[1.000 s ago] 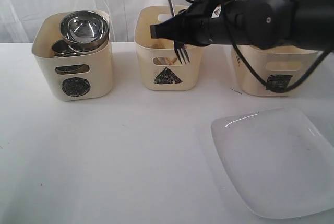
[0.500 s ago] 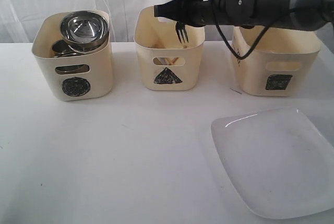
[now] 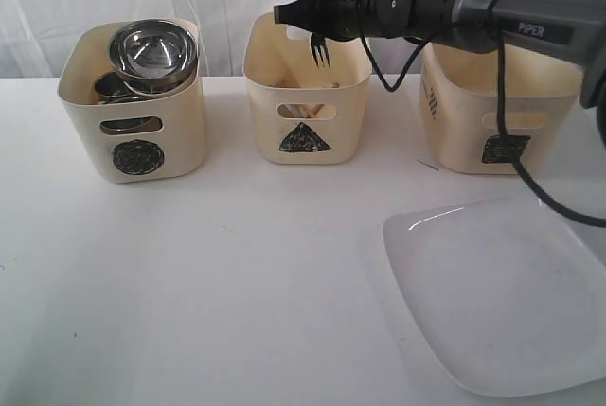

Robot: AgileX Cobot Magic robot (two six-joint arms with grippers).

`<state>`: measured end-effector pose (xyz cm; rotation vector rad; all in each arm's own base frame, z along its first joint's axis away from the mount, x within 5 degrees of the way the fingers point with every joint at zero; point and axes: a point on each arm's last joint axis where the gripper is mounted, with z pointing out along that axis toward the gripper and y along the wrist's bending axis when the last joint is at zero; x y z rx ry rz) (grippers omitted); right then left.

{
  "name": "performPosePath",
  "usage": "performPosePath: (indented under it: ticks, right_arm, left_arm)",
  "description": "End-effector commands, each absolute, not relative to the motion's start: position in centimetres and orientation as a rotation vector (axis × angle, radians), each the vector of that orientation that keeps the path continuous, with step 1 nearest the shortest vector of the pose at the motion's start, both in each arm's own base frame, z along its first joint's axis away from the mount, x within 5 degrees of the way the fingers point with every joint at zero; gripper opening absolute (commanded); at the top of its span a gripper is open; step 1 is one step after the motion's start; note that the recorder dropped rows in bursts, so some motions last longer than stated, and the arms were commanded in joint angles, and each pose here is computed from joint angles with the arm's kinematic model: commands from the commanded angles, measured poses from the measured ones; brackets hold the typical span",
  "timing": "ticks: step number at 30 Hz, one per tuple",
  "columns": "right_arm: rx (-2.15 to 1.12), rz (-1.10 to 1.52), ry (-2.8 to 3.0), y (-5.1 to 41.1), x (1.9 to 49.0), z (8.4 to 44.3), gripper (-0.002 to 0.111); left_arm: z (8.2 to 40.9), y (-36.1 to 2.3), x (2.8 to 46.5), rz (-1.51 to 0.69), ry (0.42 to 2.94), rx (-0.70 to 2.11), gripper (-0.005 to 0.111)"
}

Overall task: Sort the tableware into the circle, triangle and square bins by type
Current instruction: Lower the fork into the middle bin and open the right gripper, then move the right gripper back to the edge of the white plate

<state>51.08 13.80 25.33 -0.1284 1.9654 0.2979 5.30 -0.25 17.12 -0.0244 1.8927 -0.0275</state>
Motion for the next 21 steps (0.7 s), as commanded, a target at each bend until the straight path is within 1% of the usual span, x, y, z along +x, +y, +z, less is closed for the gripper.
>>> performPosePath:
  ticks: [1, 9, 11, 12, 14, 19, 21]
  right_arm:
    - [-0.143, 0.278, 1.97, 13.6, 52.4, 24.3, 0.0]
    - [-0.153, 0.272, 1.971, 14.0, 54.0, 22.4, 0.0]
    - [-0.151, 0.271, 1.969, 14.0, 54.2, 22.0, 0.004]
    - [-0.148, 0.269, 1.958, 14.0, 54.3, 21.9, 0.011]
    - [-0.148, 0.264, 1.939, 14.0, 54.4, 22.0, 0.02]
    - [-0.156, 0.267, 1.968, 14.0, 54.2, 22.0, 0.021]
    - [-0.144, 0.292, 2.003, 14.0, 53.7, 22.9, 0.021]
  left_arm:
    - [17.0, -0.3, 5.3, -0.036, 1.889, -0.035, 0.0]
    - [17.0, -0.3, 5.3, -0.036, 1.889, -0.035, 0.0]
    - [17.0, -0.3, 5.3, -0.036, 1.889, -0.035, 0.0]
    - [17.0, -0.3, 5.3, -0.036, 1.889, -0.035, 0.0]
    - [17.0, -0.3, 5.3, -0.036, 1.889, -0.035, 0.0]
    - [17.0, -0.3, 5.3, -0.036, 1.889, -0.035, 0.0]
    - [17.0, -0.3, 5.3, -0.036, 1.889, -0.035, 0.0]
